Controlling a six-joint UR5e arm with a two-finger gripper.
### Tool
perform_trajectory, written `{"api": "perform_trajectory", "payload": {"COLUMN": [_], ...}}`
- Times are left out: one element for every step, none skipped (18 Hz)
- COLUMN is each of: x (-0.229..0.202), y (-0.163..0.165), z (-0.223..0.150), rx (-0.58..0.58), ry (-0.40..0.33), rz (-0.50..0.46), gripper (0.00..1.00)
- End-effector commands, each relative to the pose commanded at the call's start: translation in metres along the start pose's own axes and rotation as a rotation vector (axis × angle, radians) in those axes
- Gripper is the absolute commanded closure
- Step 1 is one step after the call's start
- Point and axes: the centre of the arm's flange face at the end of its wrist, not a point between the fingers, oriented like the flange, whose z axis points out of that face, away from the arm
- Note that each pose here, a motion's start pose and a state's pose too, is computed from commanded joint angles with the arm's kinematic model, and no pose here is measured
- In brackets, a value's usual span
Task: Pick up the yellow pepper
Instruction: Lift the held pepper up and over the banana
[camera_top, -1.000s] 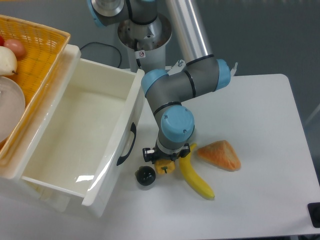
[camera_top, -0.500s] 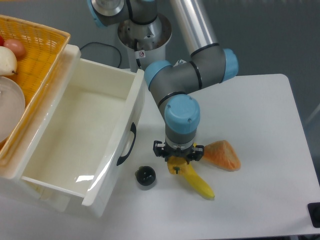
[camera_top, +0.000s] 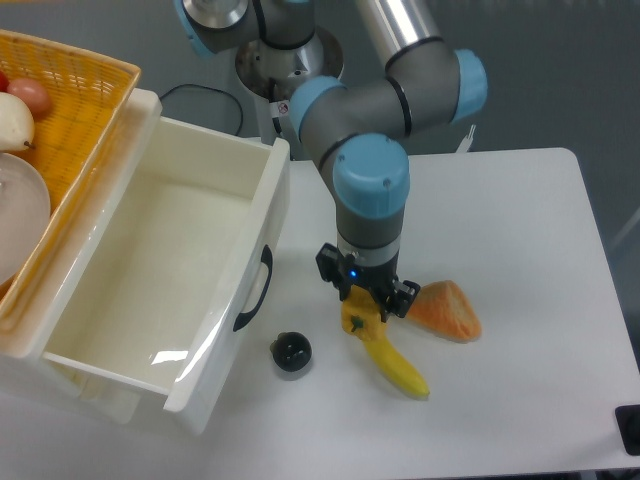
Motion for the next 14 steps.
{"api": "perform_trajectory", "payload": {"x": [0.004, 0.007, 0.010, 0.013, 0.016, 0.018, 0.018, 0.021, 0.021, 0.021, 0.022, 0.022, 0.022, 0.022], "y": [-0.001, 0.000, -0.001, -0.001, -0.003, -0.005, -0.004, 0.000, 0.003, 0.005, 0.007, 0.007, 0.008, 0.008], "z": [-0.001, -0.002, -0.005, -0.006, -0.004, -0.004, -0.003, 0.000, 0.002, 0.000, -0.003, -0.004, -0.003, -0.004], "rx": [0.000, -0.005, -0.011, -0.015, -0.018, -0.020, -0.033, -0.054, -0.071, -0.085, -0.093, -0.093, -0.093, -0.093], "ry": [0.005, 0.006, 0.006, 0.015, 0.025, 0.028, 0.028, 0.046, 0.052, 0.049, 0.044, 0.044, 0.044, 0.044], "rz": [0.064, 0.124, 0.157, 0.175, 0.181, 0.186, 0.189, 0.203, 0.227, 0.253, 0.269, 0.269, 0.269, 0.267], "gripper": [0.67, 0.67, 0.67, 0.67, 0.67, 0.67, 0.67, 0.67, 0.67, 0.67, 0.67, 0.67, 0.67, 0.67]}}
